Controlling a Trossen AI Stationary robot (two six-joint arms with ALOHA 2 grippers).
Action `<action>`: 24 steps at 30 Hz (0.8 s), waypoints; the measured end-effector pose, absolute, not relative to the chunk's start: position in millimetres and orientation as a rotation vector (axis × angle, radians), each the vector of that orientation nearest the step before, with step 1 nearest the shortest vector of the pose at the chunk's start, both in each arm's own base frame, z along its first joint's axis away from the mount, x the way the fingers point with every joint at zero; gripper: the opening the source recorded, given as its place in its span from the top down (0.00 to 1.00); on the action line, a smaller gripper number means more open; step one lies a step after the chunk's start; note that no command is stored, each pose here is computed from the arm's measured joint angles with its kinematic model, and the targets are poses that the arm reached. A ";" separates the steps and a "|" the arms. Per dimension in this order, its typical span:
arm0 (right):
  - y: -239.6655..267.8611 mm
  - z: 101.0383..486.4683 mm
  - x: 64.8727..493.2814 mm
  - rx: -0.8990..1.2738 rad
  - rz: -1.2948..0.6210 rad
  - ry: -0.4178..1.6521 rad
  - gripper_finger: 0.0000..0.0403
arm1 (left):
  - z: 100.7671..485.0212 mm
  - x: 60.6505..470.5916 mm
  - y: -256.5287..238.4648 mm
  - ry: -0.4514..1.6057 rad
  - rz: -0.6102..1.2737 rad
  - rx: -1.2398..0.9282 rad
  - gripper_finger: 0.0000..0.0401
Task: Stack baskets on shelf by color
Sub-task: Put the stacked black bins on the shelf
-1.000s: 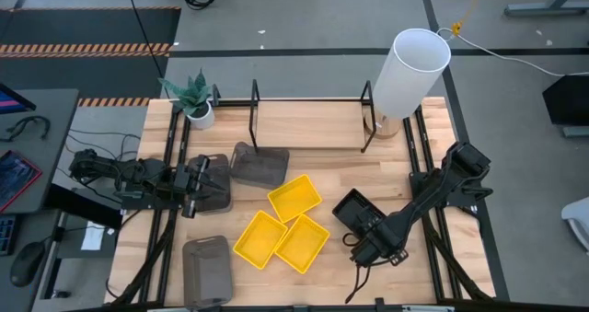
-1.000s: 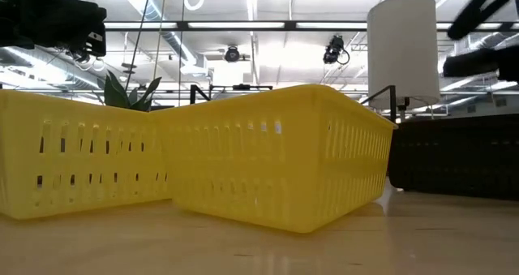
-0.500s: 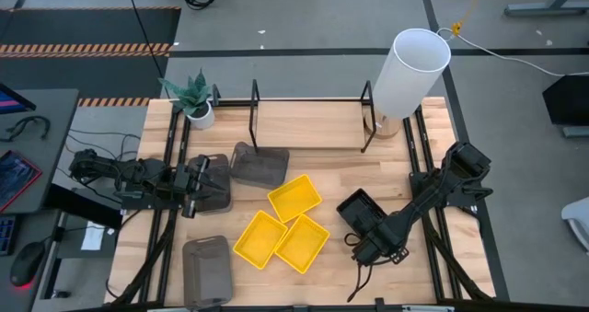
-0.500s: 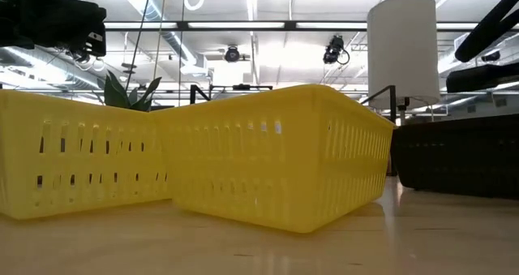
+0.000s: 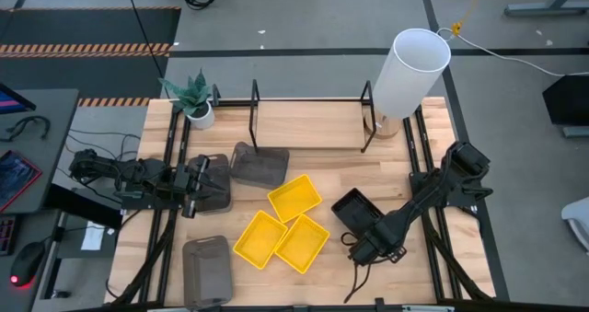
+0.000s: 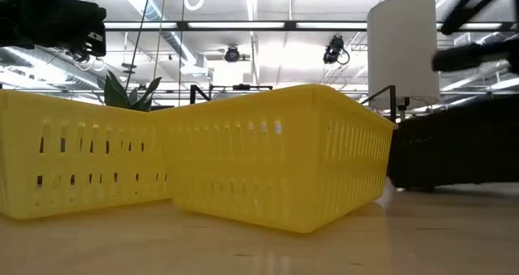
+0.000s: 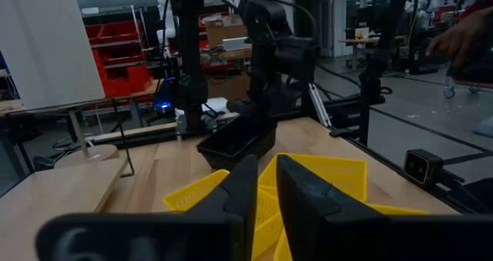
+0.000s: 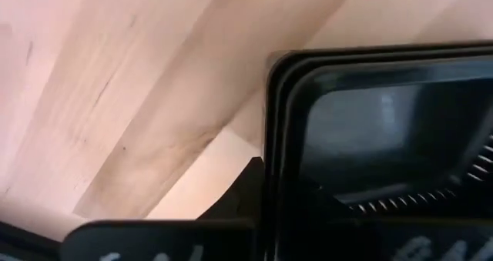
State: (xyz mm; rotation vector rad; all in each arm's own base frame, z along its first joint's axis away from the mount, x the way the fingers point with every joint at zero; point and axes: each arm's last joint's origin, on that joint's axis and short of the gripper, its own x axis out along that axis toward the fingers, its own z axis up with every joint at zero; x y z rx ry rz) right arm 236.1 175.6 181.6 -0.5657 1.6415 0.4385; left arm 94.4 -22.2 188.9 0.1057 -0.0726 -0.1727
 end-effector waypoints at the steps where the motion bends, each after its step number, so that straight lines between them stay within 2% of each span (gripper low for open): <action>1: 174.0 186.9 239.4 -0.563 0.432 1.643 0.96 | 189.0 94.3 -22.3 -0.073 -0.173 0.106 0.85; 7: 160.6 215.8 262.9 -0.495 0.368 1.608 0.96 | 189.0 94.3 -22.3 -0.073 -0.173 0.106 0.84; 14: 130.2 238.3 285.5 -0.453 0.174 1.578 0.96 | 189.0 94.3 -22.2 -0.074 -0.173 0.105 0.86; 24: 61.0 242.4 307.4 -0.344 -0.055 1.607 0.96 | 189.0 94.3 -22.2 -0.073 -0.173 0.106 0.84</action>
